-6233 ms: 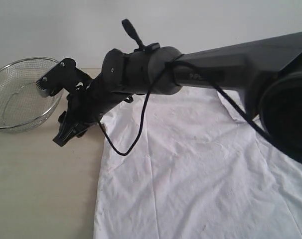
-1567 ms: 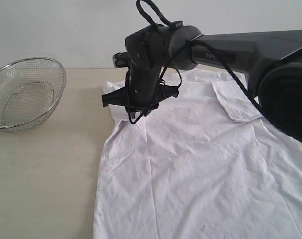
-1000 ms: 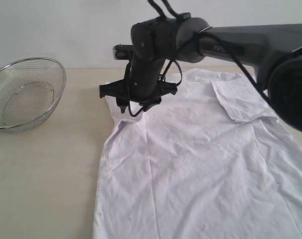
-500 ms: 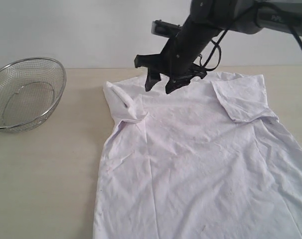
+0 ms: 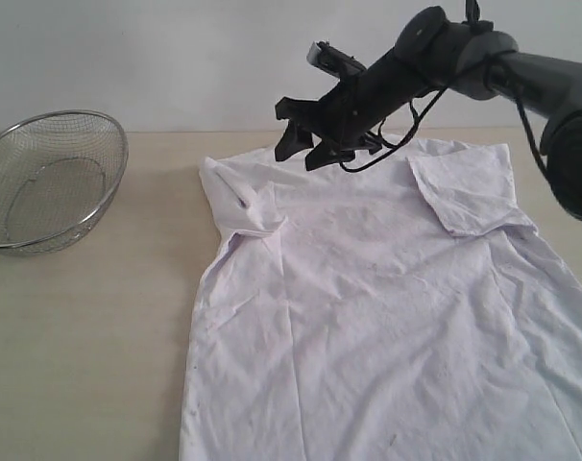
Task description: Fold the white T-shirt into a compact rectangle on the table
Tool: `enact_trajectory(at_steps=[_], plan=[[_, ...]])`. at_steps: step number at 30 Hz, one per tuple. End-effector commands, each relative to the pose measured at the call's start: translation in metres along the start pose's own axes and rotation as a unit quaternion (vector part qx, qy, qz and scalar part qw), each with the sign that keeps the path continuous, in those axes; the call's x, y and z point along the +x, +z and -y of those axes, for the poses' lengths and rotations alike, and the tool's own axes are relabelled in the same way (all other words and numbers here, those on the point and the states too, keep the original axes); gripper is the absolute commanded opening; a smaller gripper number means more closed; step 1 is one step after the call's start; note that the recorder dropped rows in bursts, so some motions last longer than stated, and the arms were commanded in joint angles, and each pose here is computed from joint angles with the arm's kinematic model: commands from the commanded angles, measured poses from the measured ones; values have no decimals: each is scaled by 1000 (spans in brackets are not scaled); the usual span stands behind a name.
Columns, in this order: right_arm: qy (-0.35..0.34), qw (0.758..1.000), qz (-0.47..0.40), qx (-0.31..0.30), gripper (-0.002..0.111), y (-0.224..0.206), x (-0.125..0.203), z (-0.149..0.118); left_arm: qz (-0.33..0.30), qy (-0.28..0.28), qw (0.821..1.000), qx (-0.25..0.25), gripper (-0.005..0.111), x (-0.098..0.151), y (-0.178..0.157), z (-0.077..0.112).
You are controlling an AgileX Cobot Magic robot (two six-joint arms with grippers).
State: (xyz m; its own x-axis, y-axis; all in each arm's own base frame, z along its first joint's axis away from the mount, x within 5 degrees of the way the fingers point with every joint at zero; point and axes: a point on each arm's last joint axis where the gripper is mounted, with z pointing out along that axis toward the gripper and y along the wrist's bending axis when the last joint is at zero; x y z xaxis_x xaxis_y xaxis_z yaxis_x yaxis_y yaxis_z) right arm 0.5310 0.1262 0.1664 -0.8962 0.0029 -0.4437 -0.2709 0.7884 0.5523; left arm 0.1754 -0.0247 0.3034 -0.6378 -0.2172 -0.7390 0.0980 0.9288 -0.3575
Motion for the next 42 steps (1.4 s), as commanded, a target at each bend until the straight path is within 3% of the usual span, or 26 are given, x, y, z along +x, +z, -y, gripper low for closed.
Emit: enact_trajectory(at_steps=[1,5,8,13,18,26,29,31,37,42], plan=[[-19,1000,13,-11,50,5,-8,2,-1,4,1000,4,5,1,0,1],[-31,999,-5,-19,50,9,-3,1,-4,21,1000,12,5,1,2,1],[-43,999,-19,-18,45,4,-3,-3,-30,10,998,58,5,1,14,6],[-49,997,-41,-37,16,-17,-4,-12,-89,-17,992,91,5,-7,57,1],[-32,997,-71,-24,0,-32,1,-19,-146,-29,981,122,5,-29,102,-3],[-19,996,-85,9,0,-57,24,-20,-172,-36,966,190,5,-80,166,2],[20,997,-65,48,0,-81,62,-7,-198,-15,953,227,5,-93,214,22],[18,996,-64,67,0,-90,90,-7,-218,8,952,213,5,-98,243,30],[20,990,-27,138,0,-115,164,-4,-258,48,956,131,5,-108,311,27],[6,987,-23,158,0,-119,184,0,-298,30,950,93,5,-107,342,16]])
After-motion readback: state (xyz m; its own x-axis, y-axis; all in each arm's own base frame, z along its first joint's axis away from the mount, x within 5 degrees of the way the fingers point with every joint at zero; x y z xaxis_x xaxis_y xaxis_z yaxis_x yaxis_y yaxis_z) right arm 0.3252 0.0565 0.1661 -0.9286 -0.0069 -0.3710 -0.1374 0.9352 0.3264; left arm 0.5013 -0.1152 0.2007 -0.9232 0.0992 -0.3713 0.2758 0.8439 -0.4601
